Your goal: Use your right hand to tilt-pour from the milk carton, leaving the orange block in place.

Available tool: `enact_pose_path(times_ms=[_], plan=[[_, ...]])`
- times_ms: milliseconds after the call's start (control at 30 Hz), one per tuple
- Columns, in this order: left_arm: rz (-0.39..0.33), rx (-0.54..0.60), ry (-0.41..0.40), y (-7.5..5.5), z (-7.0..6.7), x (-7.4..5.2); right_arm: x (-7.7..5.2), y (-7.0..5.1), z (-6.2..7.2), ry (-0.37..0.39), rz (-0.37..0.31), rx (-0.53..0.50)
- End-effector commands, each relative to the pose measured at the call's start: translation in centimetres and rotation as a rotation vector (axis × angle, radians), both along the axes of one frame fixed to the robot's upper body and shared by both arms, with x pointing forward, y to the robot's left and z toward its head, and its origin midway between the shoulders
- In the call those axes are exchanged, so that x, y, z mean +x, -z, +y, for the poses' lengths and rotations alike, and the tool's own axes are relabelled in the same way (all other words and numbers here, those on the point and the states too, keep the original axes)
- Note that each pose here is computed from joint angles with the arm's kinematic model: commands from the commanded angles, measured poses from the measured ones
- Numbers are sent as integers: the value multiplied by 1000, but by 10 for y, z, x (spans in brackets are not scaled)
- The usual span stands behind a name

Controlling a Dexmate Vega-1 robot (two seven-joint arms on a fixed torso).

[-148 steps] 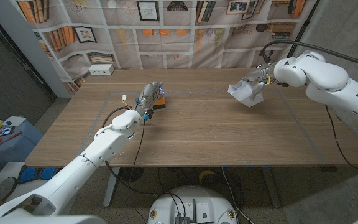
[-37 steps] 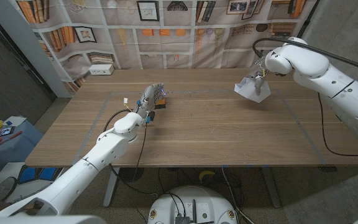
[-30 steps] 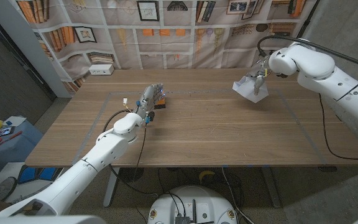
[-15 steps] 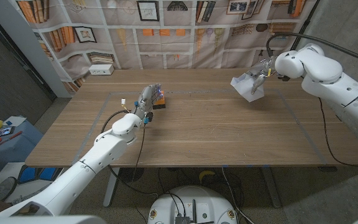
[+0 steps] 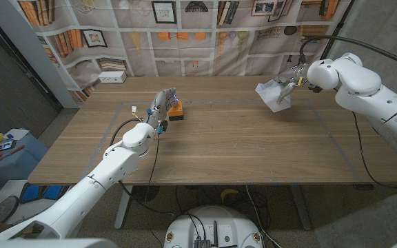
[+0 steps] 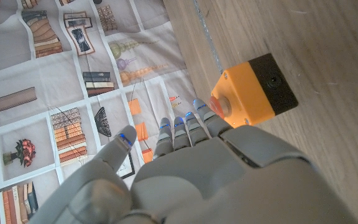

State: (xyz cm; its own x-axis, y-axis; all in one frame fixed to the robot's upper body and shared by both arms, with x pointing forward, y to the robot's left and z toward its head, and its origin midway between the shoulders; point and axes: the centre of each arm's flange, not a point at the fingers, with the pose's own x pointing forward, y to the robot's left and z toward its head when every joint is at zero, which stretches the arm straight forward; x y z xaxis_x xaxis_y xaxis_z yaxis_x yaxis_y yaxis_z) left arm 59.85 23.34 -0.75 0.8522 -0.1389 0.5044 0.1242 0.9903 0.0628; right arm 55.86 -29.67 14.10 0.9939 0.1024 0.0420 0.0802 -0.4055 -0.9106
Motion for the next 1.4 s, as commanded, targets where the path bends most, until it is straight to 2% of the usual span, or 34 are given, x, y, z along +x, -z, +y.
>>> enact_pose_path(times_ms=[33, 233, 567, 1167, 1400], plan=[[-42, -5, -28, -9, 10, -9, 2, 6, 0, -24, -20, 42], [-56, -4, -55, -12, 20, -13, 3, 5, 0, -46, -30, 78], [-92, -21, -86, -16, 31, -11, 5, 10, -11, -103, -35, 228], [-133, -76, -140, -10, 45, -11, 21, 38, -29, -212, -54, 508], [-124, -78, -142, -8, 49, -12, 28, 50, -27, -255, -68, 582]])
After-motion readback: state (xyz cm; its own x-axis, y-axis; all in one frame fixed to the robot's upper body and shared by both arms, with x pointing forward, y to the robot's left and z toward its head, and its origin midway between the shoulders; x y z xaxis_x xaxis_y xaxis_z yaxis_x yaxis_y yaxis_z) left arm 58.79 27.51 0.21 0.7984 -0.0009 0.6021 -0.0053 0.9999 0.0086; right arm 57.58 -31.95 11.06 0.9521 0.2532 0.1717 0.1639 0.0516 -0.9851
